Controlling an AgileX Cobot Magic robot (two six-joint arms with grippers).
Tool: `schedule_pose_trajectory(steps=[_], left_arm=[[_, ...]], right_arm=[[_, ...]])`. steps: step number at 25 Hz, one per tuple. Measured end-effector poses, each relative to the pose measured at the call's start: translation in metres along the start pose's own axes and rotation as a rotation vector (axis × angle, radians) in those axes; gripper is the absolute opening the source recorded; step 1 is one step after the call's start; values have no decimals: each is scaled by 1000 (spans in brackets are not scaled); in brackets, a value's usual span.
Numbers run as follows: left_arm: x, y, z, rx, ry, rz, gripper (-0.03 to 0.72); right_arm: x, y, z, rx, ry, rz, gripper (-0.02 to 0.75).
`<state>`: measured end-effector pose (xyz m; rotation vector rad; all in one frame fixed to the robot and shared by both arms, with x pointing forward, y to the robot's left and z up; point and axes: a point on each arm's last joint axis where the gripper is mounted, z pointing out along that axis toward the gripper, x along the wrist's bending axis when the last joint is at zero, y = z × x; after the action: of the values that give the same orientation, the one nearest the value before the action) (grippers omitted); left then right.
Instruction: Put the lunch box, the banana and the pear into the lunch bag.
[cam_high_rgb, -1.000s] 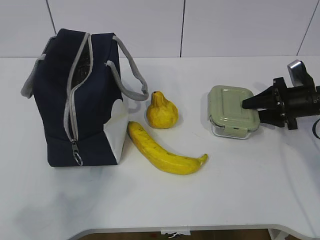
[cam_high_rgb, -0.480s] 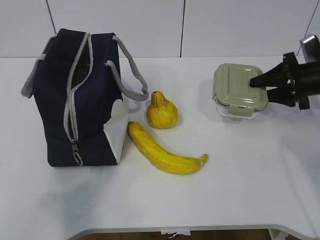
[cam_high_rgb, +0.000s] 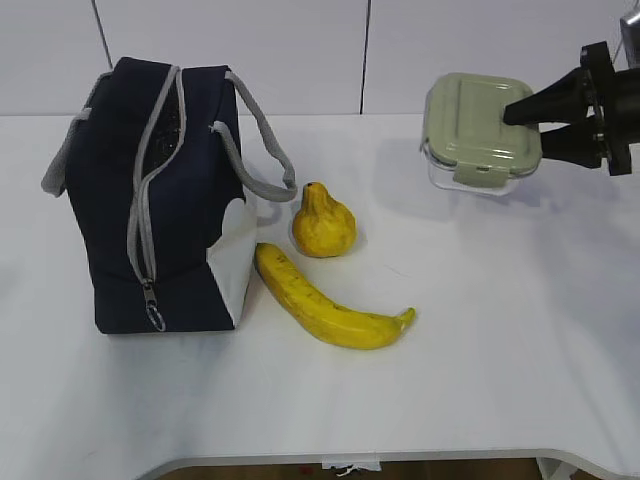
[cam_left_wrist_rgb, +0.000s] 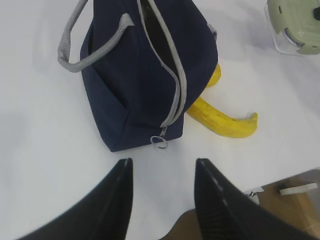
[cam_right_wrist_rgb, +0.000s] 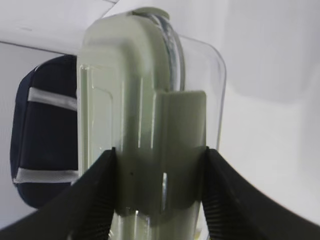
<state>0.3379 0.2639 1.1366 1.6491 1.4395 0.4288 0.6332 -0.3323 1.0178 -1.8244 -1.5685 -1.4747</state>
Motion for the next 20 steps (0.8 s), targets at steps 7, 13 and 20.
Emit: schedule_pose_trajectory(steps=[7,13,20], left_arm=[[12,68,60,122,8,-56,377],[31,95,129,361,1,-102,384],[41,107,176,464,-46,-140,384]], right_arm=[[46,-17,47,76,130,-29,379],[85,-28,76,130,219,-90,379],[140,-28,94,155,306,-238,379]])
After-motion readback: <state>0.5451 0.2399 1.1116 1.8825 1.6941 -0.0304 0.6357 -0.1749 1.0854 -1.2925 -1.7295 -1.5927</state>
